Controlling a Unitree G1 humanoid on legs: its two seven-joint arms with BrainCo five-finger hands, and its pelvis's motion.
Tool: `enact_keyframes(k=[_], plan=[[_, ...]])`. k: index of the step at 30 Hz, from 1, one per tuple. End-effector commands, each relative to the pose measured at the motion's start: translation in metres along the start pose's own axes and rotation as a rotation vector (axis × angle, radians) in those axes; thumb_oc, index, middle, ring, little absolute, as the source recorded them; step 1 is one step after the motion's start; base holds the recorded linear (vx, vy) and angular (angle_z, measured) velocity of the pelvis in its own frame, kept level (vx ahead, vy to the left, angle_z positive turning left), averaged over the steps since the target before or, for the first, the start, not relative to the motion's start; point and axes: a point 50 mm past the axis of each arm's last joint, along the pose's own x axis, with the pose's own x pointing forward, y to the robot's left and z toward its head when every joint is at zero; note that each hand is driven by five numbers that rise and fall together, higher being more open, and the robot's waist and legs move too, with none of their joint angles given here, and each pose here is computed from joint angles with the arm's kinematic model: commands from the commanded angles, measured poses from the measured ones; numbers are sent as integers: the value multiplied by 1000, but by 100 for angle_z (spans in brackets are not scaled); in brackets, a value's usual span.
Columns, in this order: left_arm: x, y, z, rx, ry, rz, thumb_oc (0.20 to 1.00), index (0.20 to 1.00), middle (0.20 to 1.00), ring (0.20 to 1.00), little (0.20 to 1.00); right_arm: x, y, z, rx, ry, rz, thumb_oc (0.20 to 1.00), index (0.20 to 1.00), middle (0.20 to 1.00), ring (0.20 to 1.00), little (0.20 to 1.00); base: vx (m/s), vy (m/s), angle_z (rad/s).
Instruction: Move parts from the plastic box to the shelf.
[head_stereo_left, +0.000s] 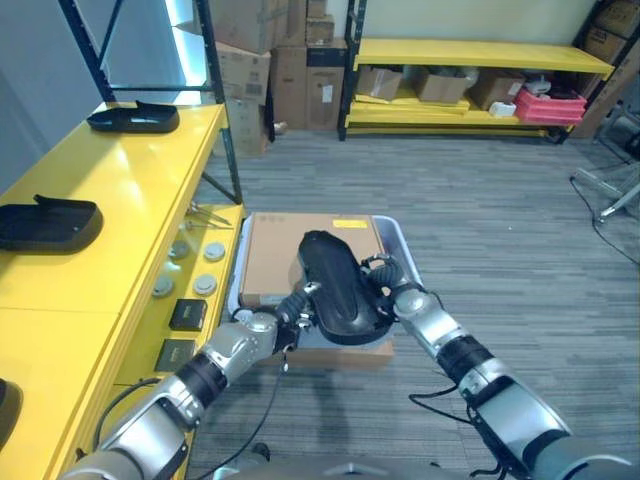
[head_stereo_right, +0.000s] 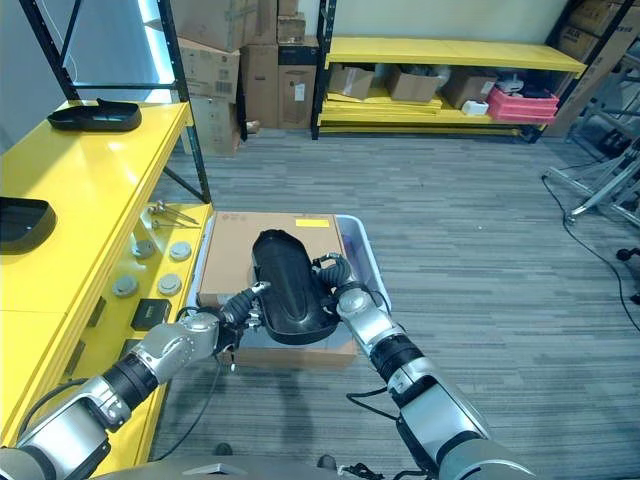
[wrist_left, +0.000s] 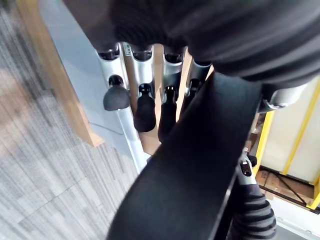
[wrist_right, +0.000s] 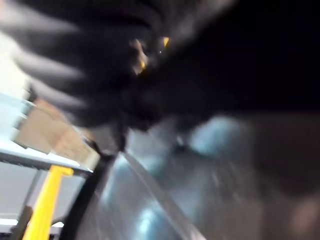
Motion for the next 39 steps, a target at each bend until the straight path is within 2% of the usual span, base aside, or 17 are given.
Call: enact_keyframes(k=[1,4,7,8,11,15,19,21,23,26,28,29,30,31,35,37,39], plan=[[-7,-78,94,-66,-421,-243,200,200,200,200,200,-4,23,49,213,-147,34,1000,1000,1000,1000,1000,0,0,0],[-21,-60,114,-134,-512,-185,200,200,200,200,200,-5,5,65,394,-191,-46,1000,1000,1000,1000,1000,0,0,0],[-25,-45,121,-125,-541,-165,200,200,200,200,200,-4,-15,73,420,-241,-116,1000,1000,1000,1000,1000,0,0,0],[-31,-32,128,-110,-603,-152,200,200,200,200,200,-4,-38,82,414,-301,-183,1000,1000,1000,1000,1000,0,0,0],[-45,-16,139,-78,-681,-122,200,200,200,200,200,-7,-62,83,408,-346,-232,1000,1000,1000,1000,1000,0,0,0],[-58,7,141,-51,-739,-71,200,200,200,200,200,-14,-86,76,417,-377,-242,1000,1000,1000,1000,1000,-31,-1,0],[-73,34,135,-50,-795,-12,200,200,200,200,200,-23,-102,53,434,-342,-165,1000,1000,1000,1000,1000,-51,-17,0],[-77,40,132,-54,-805,-2,200,200,200,200,200,-24,-100,41,438,-308,-132,1000,1000,1000,1000,1000,-32,-25,1],[-85,51,125,-48,-836,34,200,200,200,200,200,-29,-88,12,387,-216,-18,1000,1000,1000,1000,1000,-8,-29,-1],[-115,63,119,73,-969,49,200,200,200,200,200,-54,-52,-79,383,91,110,1000,1000,1000,1000,1000,-25,-93,-1],[-126,64,115,101,-1004,35,200,200,200,200,200,-68,-39,-118,385,237,121,1000,1000,1000,1000,1000,-55,-123,11],[-127,64,115,102,-1007,35,200,200,200,200,200,-69,-38,-121,378,250,123,1000,1000,1000,1000,1000,-26,-130,33],[-134,66,109,118,-1032,21,200,200,200,200,200,-90,-27,-165,354,414,141,1000,1000,1000,1000,1000,-21,-100,46],[-136,67,108,120,-1041,21,200,200,200,200,200,-96,-23,-176,352,458,151,1000,1000,1000,1000,1000,-60,-161,75],[-152,74,110,141,-1101,64,200,200,200,200,200,-130,-3,-232,139,688,270,1000,1000,1000,1000,1000,-65,-129,49],[-163,79,116,139,-1135,93,200,200,200,200,200,-144,4,-252,-10,763,351,1000,1000,1000,1000,1000,-111,-185,19],[-171,83,120,143,-1154,122,200,200,200,200,200,-150,8,-259,-65,782,383,1000,1000,1000,1000,1000,-72,-137,32]])
